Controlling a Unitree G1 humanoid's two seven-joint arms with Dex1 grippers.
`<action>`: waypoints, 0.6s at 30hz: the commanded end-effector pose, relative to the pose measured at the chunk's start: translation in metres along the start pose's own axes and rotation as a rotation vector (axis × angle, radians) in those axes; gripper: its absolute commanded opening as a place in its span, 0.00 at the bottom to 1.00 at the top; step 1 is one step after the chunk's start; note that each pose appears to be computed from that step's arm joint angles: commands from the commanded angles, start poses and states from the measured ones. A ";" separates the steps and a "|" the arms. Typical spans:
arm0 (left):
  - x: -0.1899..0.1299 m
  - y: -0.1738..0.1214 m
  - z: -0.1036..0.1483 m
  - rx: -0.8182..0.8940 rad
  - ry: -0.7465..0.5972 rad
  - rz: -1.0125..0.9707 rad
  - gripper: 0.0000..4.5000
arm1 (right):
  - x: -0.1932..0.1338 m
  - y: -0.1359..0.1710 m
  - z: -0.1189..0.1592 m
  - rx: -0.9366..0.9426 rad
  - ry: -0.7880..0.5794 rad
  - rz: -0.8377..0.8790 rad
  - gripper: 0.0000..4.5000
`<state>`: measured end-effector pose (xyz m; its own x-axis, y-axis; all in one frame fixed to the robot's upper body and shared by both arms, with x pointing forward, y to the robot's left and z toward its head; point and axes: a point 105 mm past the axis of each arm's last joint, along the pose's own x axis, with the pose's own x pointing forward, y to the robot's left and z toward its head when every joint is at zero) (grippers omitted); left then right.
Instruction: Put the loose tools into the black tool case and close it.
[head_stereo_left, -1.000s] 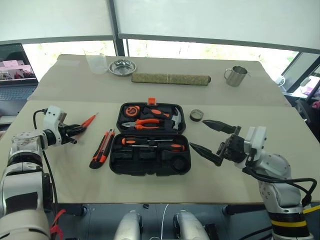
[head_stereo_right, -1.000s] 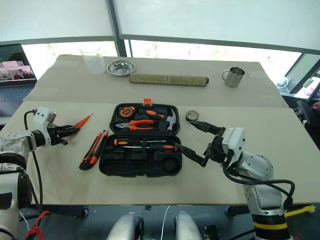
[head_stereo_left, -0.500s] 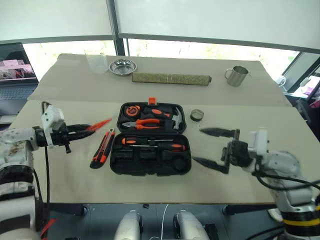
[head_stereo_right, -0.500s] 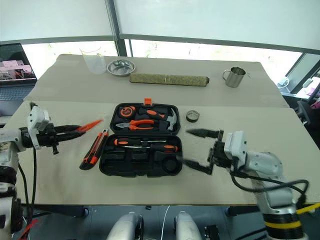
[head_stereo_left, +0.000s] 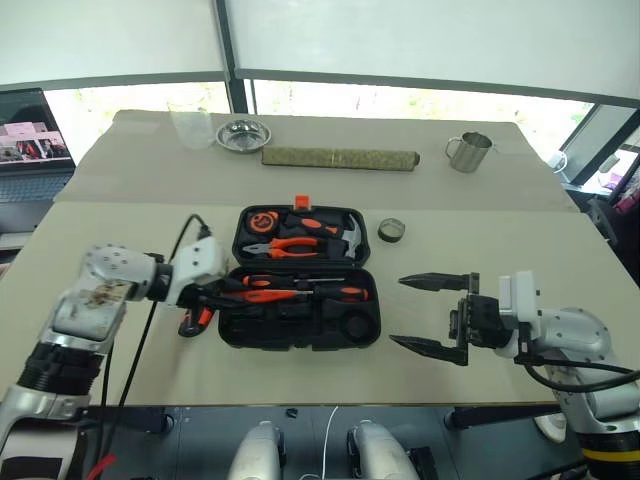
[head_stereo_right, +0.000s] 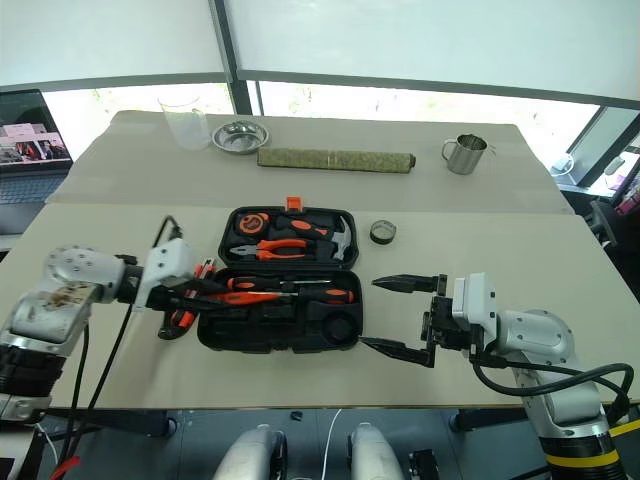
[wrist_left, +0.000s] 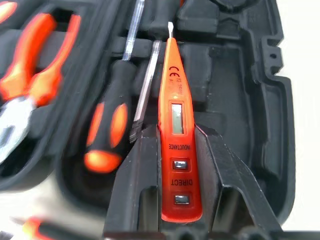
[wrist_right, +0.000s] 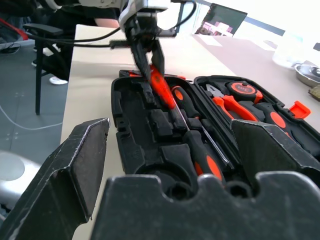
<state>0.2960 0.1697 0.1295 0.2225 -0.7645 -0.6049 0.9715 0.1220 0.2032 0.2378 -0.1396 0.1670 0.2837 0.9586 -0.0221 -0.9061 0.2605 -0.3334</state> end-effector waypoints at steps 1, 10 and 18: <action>0.005 0.002 0.002 0.046 0.037 0.000 0.11 | 0.001 0.002 0.009 -0.025 -0.023 -0.011 1.00; 0.010 0.016 -0.005 0.049 0.097 0.012 0.11 | 0.001 0.002 0.010 -0.026 -0.028 -0.038 1.00; 0.005 0.012 -0.018 0.075 0.174 -0.046 0.11 | 0.002 0.003 0.009 -0.024 -0.027 -0.045 1.00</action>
<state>0.3116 0.1670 0.1245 0.2056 -0.7050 -0.6787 0.9686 0.0477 0.2439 0.2351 -0.1376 0.1660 0.3186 0.9479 -0.0022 -0.8968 0.3007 -0.3246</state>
